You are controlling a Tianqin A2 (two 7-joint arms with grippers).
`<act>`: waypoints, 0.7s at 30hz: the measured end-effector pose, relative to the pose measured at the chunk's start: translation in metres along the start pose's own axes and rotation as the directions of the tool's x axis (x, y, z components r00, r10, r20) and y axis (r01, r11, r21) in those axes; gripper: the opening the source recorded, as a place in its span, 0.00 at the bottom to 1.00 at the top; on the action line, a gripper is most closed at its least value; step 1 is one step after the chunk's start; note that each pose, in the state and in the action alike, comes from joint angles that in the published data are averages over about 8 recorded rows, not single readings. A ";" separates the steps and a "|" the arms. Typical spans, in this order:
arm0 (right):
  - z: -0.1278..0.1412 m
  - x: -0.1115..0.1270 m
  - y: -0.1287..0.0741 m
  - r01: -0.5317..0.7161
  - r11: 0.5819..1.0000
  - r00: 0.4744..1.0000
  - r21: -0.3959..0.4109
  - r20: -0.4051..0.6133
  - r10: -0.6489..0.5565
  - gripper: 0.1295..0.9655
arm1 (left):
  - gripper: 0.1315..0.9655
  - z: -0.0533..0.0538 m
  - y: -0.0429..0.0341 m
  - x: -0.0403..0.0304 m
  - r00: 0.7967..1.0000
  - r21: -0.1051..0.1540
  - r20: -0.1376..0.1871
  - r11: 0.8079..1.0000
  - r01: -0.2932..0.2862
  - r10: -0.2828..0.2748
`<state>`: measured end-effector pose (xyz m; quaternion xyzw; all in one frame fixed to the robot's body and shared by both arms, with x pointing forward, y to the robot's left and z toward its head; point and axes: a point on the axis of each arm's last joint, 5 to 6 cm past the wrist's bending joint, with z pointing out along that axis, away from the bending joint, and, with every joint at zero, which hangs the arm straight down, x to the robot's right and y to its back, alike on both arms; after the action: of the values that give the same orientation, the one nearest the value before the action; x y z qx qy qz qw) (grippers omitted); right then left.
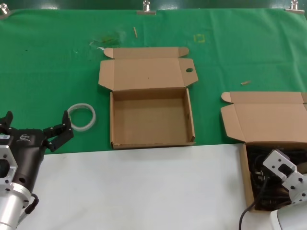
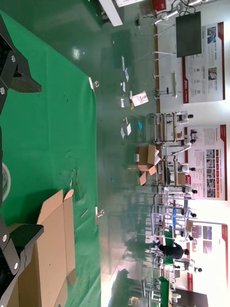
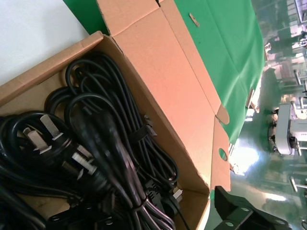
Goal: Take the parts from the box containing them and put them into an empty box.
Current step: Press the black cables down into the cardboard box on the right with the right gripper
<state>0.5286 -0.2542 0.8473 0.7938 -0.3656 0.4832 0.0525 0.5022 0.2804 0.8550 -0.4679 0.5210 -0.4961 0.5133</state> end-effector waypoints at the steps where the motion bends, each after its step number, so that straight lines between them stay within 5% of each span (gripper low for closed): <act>1: 0.000 0.000 0.000 -0.001 1.000 1.000 0.001 0.000 0.001 0.75 | 1.00 0.000 0.0000 0.0000 1.000 0.000 0.000 1.000 0.000 0.000; 12: 0.006 -0.003 -0.007 -0.010 1.000 1.000 0.017 0.015 0.010 0.45 | 1.00 0.000 0.0000 0.0000 1.000 0.000 0.000 1.000 0.000 0.000; 16: 0.007 -0.005 -0.010 -0.021 0.999 0.999 0.033 0.029 0.020 0.45 | 1.00 0.000 0.0000 0.0000 1.000 0.000 0.000 1.000 0.000 0.000; 21: 0.006 -0.007 -0.014 -0.040 0.997 0.998 0.059 0.050 0.037 0.31 | 1.00 0.000 0.0000 0.0000 1.000 0.000 0.000 1.000 0.000 0.000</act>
<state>0.5402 -0.2427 0.8417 0.7993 -0.3674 0.4754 0.0105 0.5022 0.2804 0.8550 -0.4679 0.5210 -0.4961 0.5133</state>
